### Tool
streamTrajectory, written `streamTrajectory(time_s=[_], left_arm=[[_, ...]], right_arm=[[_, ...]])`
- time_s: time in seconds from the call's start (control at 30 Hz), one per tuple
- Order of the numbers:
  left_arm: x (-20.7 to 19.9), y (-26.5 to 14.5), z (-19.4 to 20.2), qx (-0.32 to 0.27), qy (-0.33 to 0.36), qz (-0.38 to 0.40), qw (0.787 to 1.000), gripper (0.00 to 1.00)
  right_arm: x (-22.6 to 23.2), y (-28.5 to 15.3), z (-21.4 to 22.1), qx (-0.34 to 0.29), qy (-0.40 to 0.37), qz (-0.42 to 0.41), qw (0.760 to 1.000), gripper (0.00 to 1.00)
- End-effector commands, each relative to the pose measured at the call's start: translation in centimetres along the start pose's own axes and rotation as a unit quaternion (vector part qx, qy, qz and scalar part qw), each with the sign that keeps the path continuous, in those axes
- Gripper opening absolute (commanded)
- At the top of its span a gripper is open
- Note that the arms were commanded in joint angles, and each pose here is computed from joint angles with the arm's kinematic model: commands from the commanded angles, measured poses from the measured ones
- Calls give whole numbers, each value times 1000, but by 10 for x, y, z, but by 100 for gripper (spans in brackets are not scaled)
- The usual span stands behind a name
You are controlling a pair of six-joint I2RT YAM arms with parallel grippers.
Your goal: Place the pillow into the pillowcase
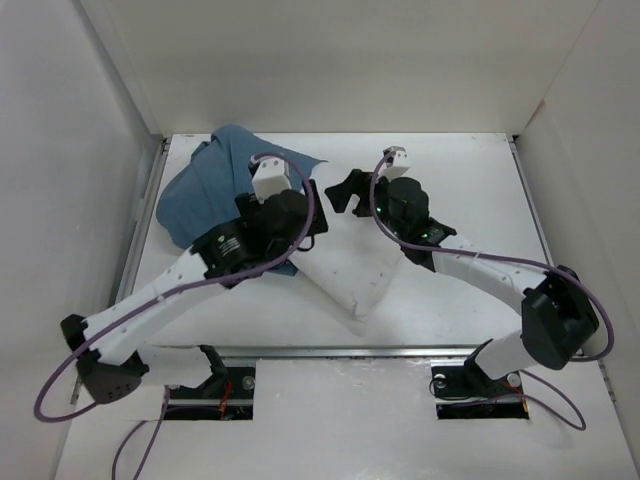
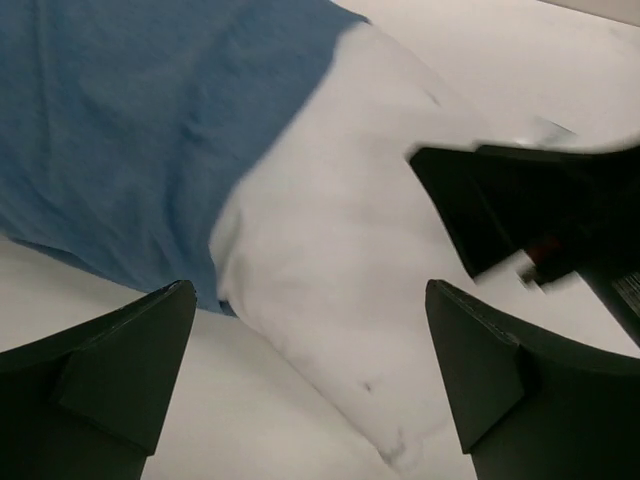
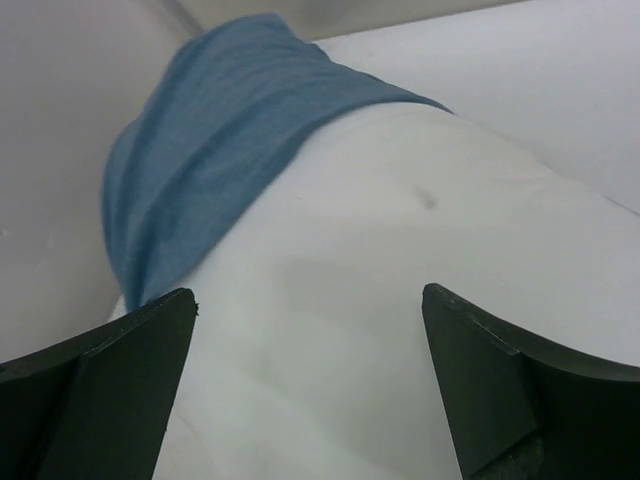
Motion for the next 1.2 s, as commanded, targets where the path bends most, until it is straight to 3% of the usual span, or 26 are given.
streamTrajectory(time_s=[0.0,0.1,0.3,0.53,0.63,0.67,0.77,0.8,0.83,0.9,1.0,1.17], left_arm=[[17,29,-10,4,44,-136,990,100],[22,66,-7,40,87,-199,975,100],[22,117,-4,85,177,-197,960,100],[50,147,-10,115,167,-276,940,100],[56,159,-10,125,168,-288,934,92],[56,162,-8,128,171,-289,933,88],[51,170,-7,133,183,-271,936,61],[50,170,-11,127,182,-269,937,48],[48,174,-9,129,181,-265,938,23],[44,172,-12,124,185,-259,940,0],[30,170,-19,100,201,-247,943,0],[1,158,-32,56,213,-185,958,0]], right_arm=[[-28,-18,-2,21,-32,104,994,100],[-41,-30,-9,20,-20,130,991,100],[-52,-39,-16,30,-17,157,987,100],[-54,-36,-14,44,-27,161,986,100],[-57,-38,-13,48,-28,171,984,100],[-57,-38,-13,48,-28,171,984,100],[-62,-40,-10,51,-29,182,982,100],[-63,-40,-9,54,-30,185,981,100],[-62,-40,-8,58,-29,181,981,100],[-59,-43,-4,79,-24,162,983,100],[-41,-42,8,111,-37,65,991,100],[-24,-12,38,98,-171,-27,980,100]])
Point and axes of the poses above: each gripper's point midway between its finger pads, its own y axis out along the fingers, its own x axis along the line the jaws close on, z = x × y, the point moved 9 cm from there along -y, back along the fingers, and after that the axes turned 15 degrees about y, right-handed, at the moved point
